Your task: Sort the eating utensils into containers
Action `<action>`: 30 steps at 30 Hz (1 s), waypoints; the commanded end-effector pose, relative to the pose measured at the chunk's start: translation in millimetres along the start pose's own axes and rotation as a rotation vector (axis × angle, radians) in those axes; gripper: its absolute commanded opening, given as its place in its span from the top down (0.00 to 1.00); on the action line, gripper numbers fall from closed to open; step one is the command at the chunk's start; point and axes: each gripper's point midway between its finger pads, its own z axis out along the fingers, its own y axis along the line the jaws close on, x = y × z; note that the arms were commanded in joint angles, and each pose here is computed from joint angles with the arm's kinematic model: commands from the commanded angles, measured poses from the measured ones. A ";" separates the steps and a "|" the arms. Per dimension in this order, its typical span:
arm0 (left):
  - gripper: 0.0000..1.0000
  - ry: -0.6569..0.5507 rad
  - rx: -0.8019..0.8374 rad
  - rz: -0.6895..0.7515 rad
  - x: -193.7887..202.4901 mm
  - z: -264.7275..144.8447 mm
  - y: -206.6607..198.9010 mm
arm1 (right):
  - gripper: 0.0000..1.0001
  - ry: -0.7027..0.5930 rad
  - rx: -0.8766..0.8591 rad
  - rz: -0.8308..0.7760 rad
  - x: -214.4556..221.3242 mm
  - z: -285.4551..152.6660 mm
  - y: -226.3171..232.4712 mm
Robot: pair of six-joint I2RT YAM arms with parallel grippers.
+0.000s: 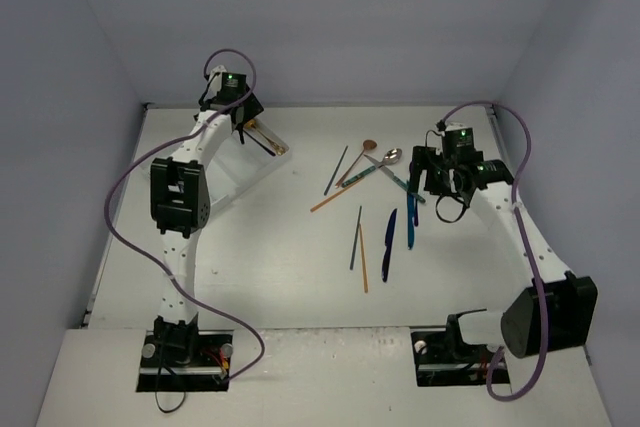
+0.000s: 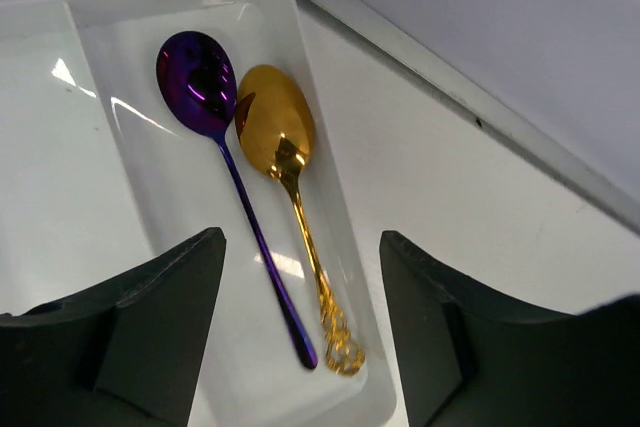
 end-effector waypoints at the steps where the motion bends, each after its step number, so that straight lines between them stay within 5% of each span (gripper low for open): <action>1: 0.40 -0.113 0.203 0.190 -44.5 -116.6 -68.4 | 0.24 -0.047 0.041 0.060 -34.4 22.9 -5.4; 8: 0.39 0.047 0.315 0.394 40.2 -200.3 -63.2 | 0.41 0.010 0.067 0.120 -32.0 76.8 -8.0; 17: 0.39 0.199 0.421 0.487 138.8 -286.8 -29.1 | 0.54 0.027 0.138 0.103 -29.6 135.0 -21.7; 30: 0.39 0.245 0.428 0.473 161.7 -316.8 -0.7 | 0.70 0.020 0.174 0.087 -43.7 161.5 -37.8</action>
